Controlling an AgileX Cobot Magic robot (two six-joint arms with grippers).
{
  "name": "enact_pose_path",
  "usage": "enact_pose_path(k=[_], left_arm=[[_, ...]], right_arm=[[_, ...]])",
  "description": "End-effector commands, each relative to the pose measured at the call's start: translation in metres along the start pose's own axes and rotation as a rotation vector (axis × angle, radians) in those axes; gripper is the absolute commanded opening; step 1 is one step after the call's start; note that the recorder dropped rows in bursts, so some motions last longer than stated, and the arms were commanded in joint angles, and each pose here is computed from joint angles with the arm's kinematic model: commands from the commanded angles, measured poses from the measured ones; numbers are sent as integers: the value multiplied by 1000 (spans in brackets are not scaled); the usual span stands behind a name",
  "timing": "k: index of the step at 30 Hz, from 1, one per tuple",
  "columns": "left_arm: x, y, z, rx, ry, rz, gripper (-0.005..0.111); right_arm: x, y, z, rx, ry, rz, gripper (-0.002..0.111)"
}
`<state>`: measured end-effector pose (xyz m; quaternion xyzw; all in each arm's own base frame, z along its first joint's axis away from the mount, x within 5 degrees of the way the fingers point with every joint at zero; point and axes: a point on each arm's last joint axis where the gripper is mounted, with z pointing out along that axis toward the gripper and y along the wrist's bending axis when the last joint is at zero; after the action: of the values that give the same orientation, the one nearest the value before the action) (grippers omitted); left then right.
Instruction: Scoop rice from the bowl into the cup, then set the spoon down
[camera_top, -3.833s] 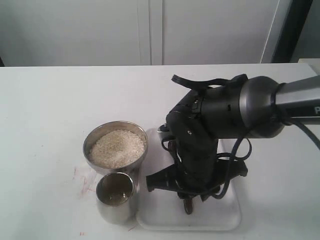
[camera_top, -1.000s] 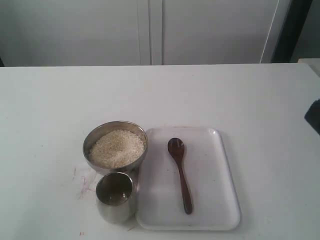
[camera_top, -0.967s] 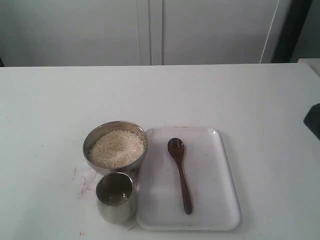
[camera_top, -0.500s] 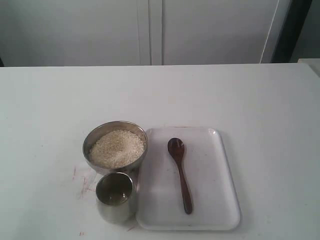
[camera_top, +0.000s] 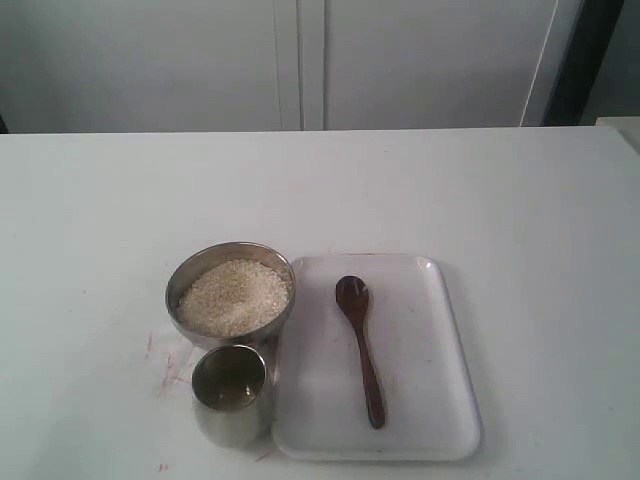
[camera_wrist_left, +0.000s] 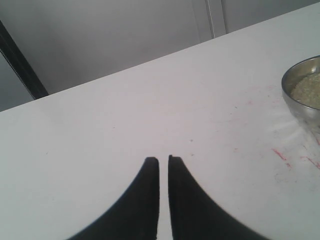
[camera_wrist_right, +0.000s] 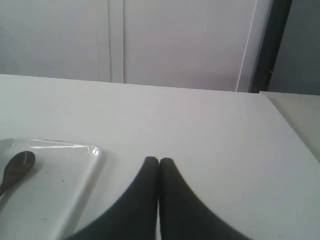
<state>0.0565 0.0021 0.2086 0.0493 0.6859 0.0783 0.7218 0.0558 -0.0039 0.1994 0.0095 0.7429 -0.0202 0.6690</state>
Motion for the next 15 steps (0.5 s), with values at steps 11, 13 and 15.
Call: enact_pose_path(k=[11, 13, 15], left_arm=[[-3, 0, 0, -1, -11, -10, 14], [-3, 0, 0, -1, -11, -10, 14], [-3, 0, 0, -1, -11, -10, 14]], right_arm=[[14, -3, 0, 32, 121, -66, 0], [16, -3, -1, 35, 142, -63, 0], [17, -3, -1, 35, 145, -63, 0]])
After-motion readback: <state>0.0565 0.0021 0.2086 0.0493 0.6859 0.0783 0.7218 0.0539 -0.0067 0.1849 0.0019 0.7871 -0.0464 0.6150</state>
